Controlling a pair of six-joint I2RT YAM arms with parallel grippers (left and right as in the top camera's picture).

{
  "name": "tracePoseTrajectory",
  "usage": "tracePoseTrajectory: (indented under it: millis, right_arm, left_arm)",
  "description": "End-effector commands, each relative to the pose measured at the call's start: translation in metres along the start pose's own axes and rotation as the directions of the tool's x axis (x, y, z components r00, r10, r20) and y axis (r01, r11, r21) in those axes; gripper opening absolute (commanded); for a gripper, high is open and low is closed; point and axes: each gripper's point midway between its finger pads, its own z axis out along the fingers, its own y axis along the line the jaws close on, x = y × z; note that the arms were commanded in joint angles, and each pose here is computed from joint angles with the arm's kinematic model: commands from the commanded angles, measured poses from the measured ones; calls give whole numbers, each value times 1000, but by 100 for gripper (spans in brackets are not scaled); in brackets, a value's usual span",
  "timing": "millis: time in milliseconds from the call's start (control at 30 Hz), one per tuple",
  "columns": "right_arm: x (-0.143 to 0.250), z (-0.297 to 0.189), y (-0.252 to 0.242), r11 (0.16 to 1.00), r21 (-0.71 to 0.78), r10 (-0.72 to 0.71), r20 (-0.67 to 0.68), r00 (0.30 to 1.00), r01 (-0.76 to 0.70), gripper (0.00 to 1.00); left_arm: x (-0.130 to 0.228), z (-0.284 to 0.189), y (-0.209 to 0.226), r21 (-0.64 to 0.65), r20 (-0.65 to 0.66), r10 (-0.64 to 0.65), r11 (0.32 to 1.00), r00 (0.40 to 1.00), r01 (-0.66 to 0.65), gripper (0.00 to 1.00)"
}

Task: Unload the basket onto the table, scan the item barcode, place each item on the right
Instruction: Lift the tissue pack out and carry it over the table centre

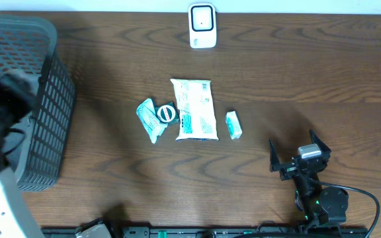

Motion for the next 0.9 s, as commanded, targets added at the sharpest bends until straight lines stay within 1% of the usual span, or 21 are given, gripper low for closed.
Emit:
tracePoseTrajectory:
  millis: [0,167,200,400,600,867]
  right_arm:
    - [0,0,2,1000,-7,11,0,1000,-11,99]
    - [0,0,2,1000,-7,11,0,1000,-11,99]
    - [0,0,2,1000,-7,11,0,1000,-11,99]
    - [0,0,2,1000,-7,11,0,1000,-11,99]
    - [0,0,2,1000,-7,11,0,1000,-11,99]
    - [0,0,2,1000,-7,11,0,1000,-11,99]
  left_arm:
    - [17,0,-42,114,-46,87,990,995,-81,50]
    - [51,15,-85,223,-142,216,958,966,-182,51]
    - [66,23,-102,262,-185,269,941,945,-216,51]
    - [103,49,-147,351,-270,401,887,875,-298,51]
    - [134,80,-188,420,-304,494,837,815,-351,51]
    - [170,122,-226,466,-332,562,796,757,-387,51]
